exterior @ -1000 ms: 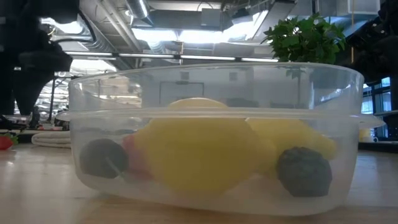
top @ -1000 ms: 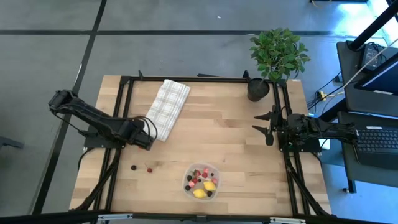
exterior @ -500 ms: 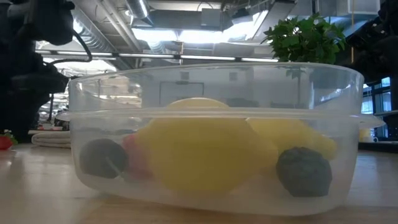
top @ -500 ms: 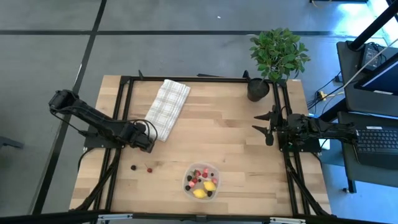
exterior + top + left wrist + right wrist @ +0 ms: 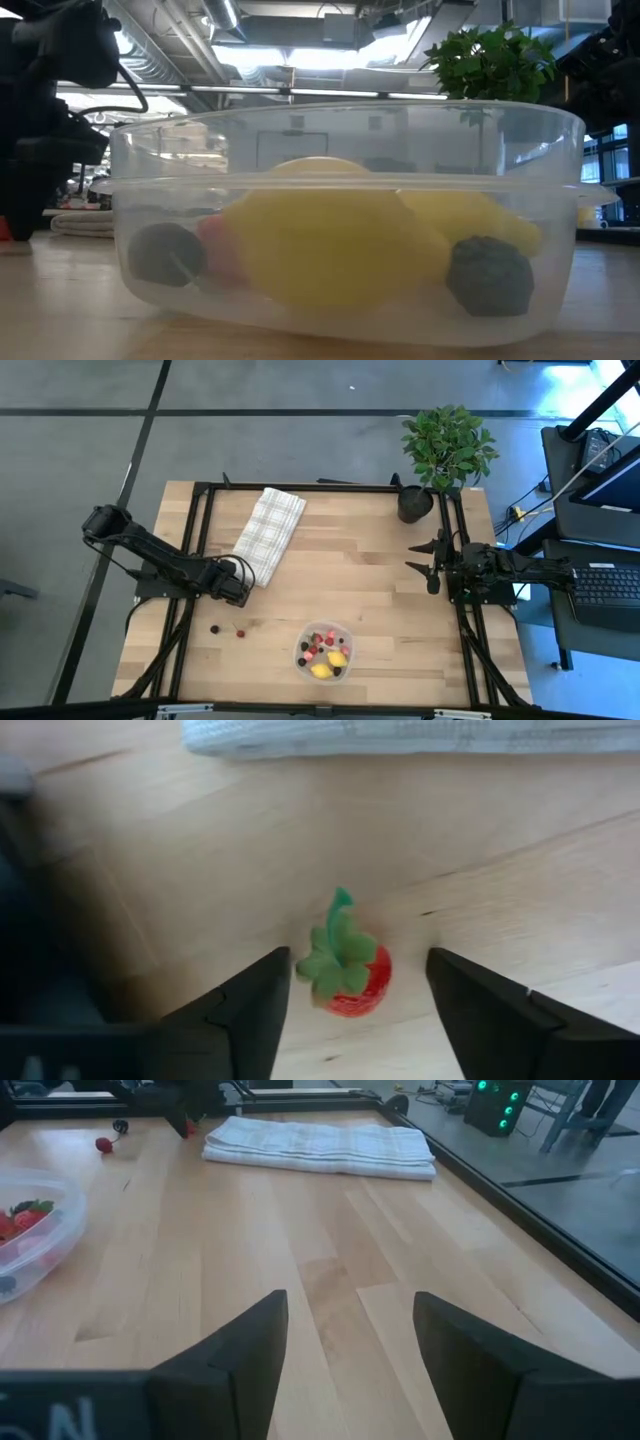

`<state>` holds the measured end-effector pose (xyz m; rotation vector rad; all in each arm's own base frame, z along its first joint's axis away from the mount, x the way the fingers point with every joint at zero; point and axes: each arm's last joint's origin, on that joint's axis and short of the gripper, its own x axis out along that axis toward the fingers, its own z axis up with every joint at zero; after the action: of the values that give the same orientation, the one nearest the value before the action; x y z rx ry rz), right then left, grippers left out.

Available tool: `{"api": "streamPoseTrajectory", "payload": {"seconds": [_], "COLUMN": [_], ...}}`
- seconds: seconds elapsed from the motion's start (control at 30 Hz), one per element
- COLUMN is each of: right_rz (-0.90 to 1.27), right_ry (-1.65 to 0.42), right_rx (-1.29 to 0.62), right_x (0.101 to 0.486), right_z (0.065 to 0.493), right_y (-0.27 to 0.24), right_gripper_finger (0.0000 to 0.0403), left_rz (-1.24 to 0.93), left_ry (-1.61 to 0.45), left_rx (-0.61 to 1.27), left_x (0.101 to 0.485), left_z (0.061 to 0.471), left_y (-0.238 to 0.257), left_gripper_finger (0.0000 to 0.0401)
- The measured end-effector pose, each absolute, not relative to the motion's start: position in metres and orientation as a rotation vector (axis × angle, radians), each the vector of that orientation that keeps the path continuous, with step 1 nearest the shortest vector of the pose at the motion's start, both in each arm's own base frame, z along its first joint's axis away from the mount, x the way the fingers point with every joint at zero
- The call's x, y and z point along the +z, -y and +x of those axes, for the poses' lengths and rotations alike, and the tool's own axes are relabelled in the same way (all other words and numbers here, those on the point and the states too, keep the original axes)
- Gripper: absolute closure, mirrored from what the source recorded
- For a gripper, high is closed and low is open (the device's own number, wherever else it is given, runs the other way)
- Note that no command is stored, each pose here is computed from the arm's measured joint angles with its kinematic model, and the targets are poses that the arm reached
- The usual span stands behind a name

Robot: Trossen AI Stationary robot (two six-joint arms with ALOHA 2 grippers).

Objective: Pick and placing Produce into tupperware
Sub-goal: Put the strawberry into the transparent bin

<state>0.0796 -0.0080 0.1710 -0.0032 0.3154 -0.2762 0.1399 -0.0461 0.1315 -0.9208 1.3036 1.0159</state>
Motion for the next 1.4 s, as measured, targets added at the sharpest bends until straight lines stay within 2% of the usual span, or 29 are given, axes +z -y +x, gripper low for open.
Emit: {"api": "streamPoseTrajectory", "payload": {"seconds": [0.33, 0.57, 1.03, 1.23, 1.4], "right_rz": [-0.003, -0.003, -0.003, -0.003, -0.005], "right_ry": [-0.316, -0.316, -0.315, -0.315, -0.314], "right_rx": [-0.276, -0.276, -0.276, -0.276, -0.276], "right_x": [0.171, 0.171, 0.171, 0.171, 0.171], "right_z": [0.080, 0.080, 0.080, 0.080, 0.080], "right_y": [0.008, 0.008, 0.008, 0.008, 0.008], "right_gripper_finger": [0.0184, 0.0184, 0.0184, 0.0184, 0.0184], "left_rz": [-0.931, -0.932, -0.878, -0.892, -0.872], "left_ry": [-1.302, -1.302, -1.331, -1.223, -1.011], "left_rx": [1.006, 1.005, 0.922, 0.722, 0.483], "left_x": [0.131, 0.131, 0.140, 0.177, 0.217], "left_z": [0.141, 0.141, 0.146, 0.166, 0.193], "left_y": [0.047, 0.047, 0.045, 0.044, 0.043], "left_gripper_finger": [0.0251, 0.0292, 0.0297, 0.0297, 0.0302]}}
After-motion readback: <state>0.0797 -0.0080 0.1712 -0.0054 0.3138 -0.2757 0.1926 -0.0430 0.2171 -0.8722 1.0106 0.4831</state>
